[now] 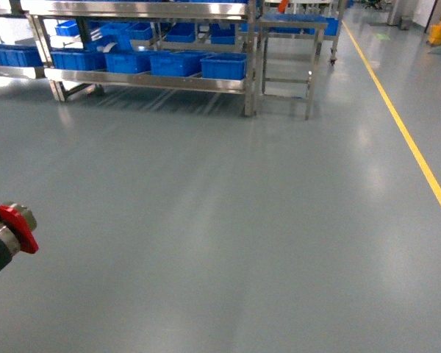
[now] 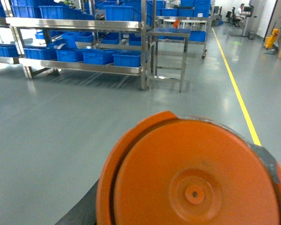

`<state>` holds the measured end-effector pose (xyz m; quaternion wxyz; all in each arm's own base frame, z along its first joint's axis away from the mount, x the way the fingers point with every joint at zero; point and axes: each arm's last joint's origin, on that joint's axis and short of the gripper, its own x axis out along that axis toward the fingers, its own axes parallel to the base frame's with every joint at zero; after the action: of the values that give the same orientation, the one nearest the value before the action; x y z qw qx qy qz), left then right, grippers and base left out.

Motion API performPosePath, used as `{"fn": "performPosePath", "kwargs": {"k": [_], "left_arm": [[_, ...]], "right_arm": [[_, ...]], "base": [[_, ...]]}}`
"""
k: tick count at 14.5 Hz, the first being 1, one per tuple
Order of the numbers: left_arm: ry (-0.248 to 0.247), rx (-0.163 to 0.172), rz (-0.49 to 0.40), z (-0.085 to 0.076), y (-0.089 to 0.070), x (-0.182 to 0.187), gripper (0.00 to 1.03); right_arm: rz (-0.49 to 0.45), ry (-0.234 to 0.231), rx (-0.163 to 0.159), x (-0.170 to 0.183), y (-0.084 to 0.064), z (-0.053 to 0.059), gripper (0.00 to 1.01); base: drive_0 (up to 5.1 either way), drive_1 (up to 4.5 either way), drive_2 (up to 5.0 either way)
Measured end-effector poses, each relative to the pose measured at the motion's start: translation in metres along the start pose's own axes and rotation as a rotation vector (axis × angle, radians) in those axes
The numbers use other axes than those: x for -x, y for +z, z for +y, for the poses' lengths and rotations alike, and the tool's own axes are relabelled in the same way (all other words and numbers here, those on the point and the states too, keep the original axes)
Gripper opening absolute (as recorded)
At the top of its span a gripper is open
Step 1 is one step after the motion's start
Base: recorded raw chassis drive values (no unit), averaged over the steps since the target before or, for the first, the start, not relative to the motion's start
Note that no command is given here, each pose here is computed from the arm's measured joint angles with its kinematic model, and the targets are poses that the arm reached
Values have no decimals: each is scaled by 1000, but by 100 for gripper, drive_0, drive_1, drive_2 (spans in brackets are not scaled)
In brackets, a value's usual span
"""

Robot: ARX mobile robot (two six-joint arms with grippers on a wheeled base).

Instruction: Sort blue parts and orange caps into right shelf containers

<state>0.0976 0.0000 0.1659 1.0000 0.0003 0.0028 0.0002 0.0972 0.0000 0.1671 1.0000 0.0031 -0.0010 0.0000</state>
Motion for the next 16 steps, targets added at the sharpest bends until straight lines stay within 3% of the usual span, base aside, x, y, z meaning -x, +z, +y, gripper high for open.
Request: {"fn": "performPosePath", "kwargs": {"k": [9, 16], "left_arm": [[0, 0, 0, 0, 0, 0, 42], [0, 0, -2, 0, 0, 0, 42]], "right_arm": [[0, 0, 0, 0, 0, 0, 46], [0, 0, 0, 0, 0, 0, 46]], "base": [[-147, -147, -147], [-5, 423, -432]]}}
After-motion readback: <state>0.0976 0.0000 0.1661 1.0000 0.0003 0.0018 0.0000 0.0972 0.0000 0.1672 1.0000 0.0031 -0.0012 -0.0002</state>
